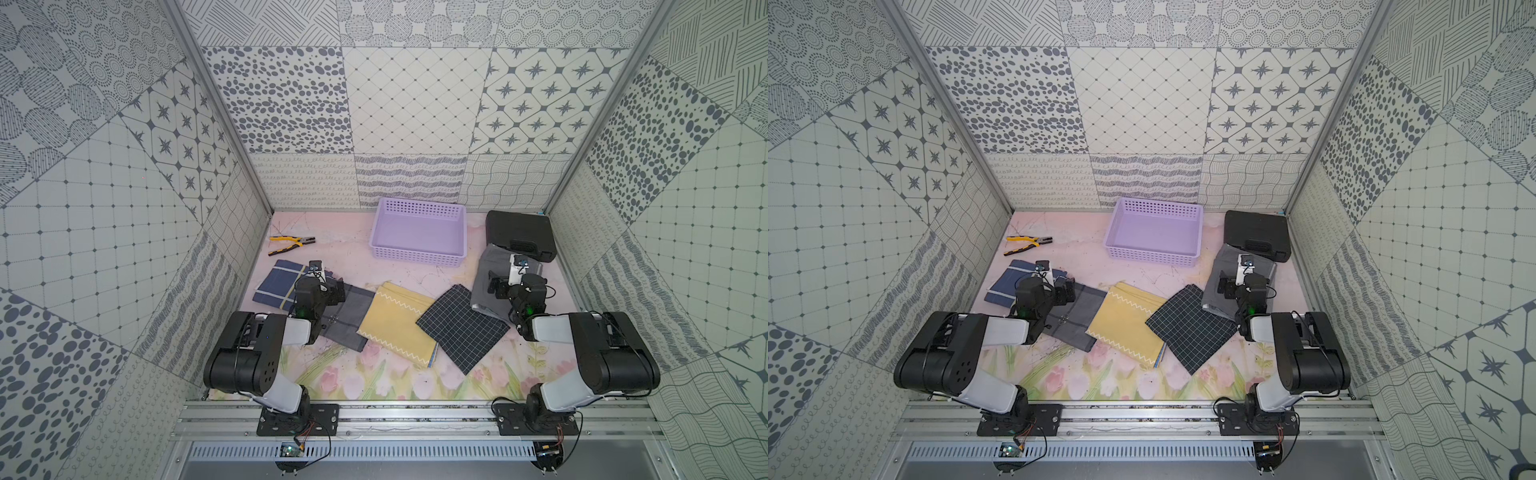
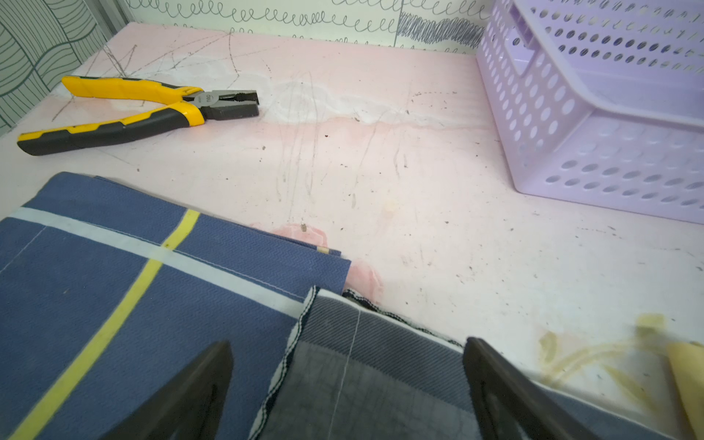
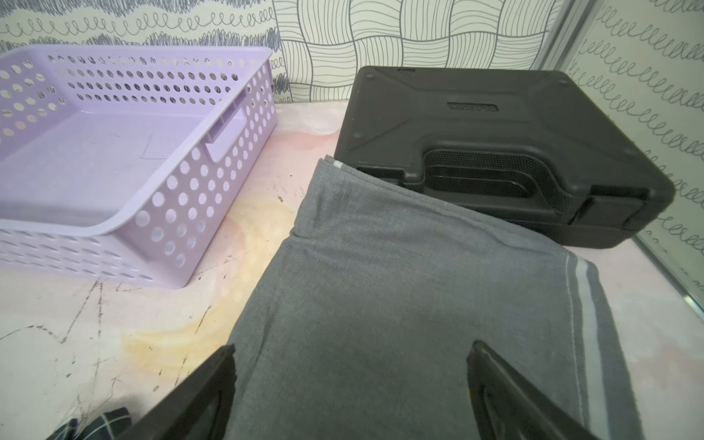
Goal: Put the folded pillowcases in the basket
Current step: Adjust the basket at the center of the board.
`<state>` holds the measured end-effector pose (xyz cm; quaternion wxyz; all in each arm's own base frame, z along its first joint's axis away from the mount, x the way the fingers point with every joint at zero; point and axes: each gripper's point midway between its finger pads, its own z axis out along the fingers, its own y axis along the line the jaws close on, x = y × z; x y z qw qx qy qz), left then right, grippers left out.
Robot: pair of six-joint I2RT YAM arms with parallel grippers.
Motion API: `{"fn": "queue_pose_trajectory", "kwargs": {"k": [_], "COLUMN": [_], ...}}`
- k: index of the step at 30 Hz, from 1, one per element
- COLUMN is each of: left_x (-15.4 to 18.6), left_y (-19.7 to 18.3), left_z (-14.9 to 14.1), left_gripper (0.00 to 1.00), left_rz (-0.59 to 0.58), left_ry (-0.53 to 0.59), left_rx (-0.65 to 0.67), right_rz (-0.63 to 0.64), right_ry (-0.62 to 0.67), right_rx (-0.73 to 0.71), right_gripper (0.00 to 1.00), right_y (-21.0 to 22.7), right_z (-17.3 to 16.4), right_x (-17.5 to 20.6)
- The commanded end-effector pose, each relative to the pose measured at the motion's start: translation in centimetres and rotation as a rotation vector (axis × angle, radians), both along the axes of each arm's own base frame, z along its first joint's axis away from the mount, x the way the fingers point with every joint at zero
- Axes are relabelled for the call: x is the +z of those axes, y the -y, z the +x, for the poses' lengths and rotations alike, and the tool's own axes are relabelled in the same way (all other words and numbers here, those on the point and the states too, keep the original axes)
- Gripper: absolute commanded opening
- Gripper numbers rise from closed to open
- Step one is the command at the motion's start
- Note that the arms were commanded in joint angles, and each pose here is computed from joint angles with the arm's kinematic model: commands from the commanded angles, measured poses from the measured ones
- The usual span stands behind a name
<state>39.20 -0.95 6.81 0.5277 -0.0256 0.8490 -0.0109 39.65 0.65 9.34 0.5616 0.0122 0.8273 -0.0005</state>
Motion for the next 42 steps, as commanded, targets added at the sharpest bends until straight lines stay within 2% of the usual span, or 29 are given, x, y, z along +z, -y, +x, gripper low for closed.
{"fn": "queue_pose_trajectory", "kwargs": {"k": [1,3,5,8,11,13,17,21,25,28,32,36,42], "left_x": [2.5,4.1,6.3,8.5,9.4,9.8,11.3,13.0,13.0,12.7,12.3,11.8,10.9], "left_y": [-0.7,-1.9,-3.1,-4.5,-4.3,-3.3,-0.3,1.9,3.0,4.8,6.6,7.8,9.3], "left_z": [0.7,0.6,0.2,-1.4,-3.1,-3.9,-4.9,-6.0,-7.0,-7.7,-8.3,-9.3,-10.7], "left_gripper": [0.99,0.99,0.99,0.99,0.99,0.99,0.99,0.99,0.99,0.99,0.99,0.99,0.99], "left_rz": [0.021,0.017,-0.016,-0.141,-0.272,-0.321,-0.376,-0.428,-0.481,-0.526,-0.588,-0.583,-0.559], "left_ry": [0.028,-0.029,-0.026,-0.016,-0.046,-0.066,-0.074,-0.051,-0.073,-0.121,-0.138,-0.167,-0.181], "left_rx": [0.043,0.129,0.228,0.376,0.414,0.374,0.193,0.063,0.017,-0.075,-0.159,-0.196,-0.242], "right_rz": [0.002,0.016,0.067,0.143,0.21,0.241,0.312,0.367,0.324,0.249,0.222,0.228,0.212], "right_ry": [0.075,0.106,0.123,0.097,0.066,0.068,0.075,-0.04,-0.192,-0.251,-0.307,-0.356,-0.352], "right_rx": [-0.05,-0.05,-0.082,-0.078,-0.067,0.014,0.122,0.147,0.175,0.198,0.223,0.245,0.142], "right_gripper": [0.96,0.97,0.97,0.97,0.97,0.97,0.97,0.97,0.97,0.96,0.97,0.96,0.97], "right_y": [0.7,0.7,0.9,0.5,-0.1,-1.5,-3.6,-5.0,-7.5,-9.9,-12.7,-14.7,-14.2], "right_z": [0.6,0.2,-0.5,-1.8,-3.4,-4.3,-5.5,-5.5,-5.1,-4.7,-3.9,-2.6,0.5], "right_x": [4.7,6.8,8.6,11.3,13.6,14.9,16.9,16.6,14.1,12.8,11.6,10.5,9.8]}}
